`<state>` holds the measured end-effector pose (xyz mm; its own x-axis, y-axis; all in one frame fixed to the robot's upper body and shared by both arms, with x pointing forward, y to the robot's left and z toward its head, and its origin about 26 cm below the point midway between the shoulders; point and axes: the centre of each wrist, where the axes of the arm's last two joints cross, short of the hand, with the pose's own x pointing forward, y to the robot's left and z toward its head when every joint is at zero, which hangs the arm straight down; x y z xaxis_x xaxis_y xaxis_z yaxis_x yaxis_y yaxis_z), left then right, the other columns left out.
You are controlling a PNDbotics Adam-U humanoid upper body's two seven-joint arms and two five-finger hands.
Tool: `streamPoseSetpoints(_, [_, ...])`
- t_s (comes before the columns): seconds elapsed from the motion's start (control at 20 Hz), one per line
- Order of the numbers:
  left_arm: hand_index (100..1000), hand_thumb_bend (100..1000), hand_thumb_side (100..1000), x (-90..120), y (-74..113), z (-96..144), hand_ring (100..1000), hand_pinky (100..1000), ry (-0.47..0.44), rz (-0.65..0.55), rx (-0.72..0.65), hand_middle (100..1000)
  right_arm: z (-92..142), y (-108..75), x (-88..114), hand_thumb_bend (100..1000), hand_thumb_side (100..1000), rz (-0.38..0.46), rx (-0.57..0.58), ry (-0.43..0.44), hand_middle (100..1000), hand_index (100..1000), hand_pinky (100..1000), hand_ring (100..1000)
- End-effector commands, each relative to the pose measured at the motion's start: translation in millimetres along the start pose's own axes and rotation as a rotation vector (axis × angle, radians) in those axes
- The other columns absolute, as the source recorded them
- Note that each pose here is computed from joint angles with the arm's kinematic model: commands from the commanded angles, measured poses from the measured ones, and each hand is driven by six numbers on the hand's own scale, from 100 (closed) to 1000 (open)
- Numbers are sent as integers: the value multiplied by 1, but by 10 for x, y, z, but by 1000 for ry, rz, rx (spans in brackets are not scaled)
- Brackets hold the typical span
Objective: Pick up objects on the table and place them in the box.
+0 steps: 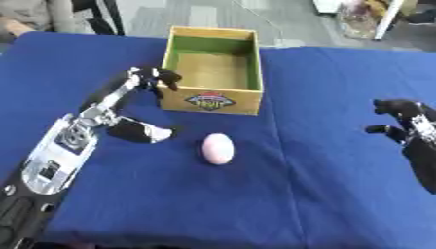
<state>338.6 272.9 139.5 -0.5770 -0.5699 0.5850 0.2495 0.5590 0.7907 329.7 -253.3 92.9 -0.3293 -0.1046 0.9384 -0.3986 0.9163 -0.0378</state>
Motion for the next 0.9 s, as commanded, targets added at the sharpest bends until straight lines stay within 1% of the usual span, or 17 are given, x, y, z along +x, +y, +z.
streamPoseSetpoints(0.05, [808,599,100,-32,80,-40,812,649,3,-83,-53,629,-15,-48,94,100,526,23,-1,-20,630,703,641,955])
streamPoseSetpoints(0.25, [800,611,100,-100,60,-77,805,653,26,-144,-104,621,-10,-63,104,100,521,22,-15,-26,629,703,642,955])
streamPoseSetpoints(0.3, [813,613,100,-112,52,-88,797,653,26,-159,-123,614,-10,-68,107,100,520,22,-19,-27,629,702,645,957])
streamPoseSetpoints(0.45, [798,614,100,-155,24,-116,789,656,32,-194,-176,609,-6,-78,115,100,515,18,-30,-32,627,702,645,952])
streamPoseSetpoints(0.65, [791,620,100,-193,-19,-197,782,656,16,-234,-245,604,-27,-65,162,100,503,14,-17,-53,626,702,650,949])
streamPoseSetpoints(0.9, [782,657,100,-225,-63,-321,772,657,-12,-281,-298,600,-50,-45,234,100,485,13,-1,-82,626,702,648,947])
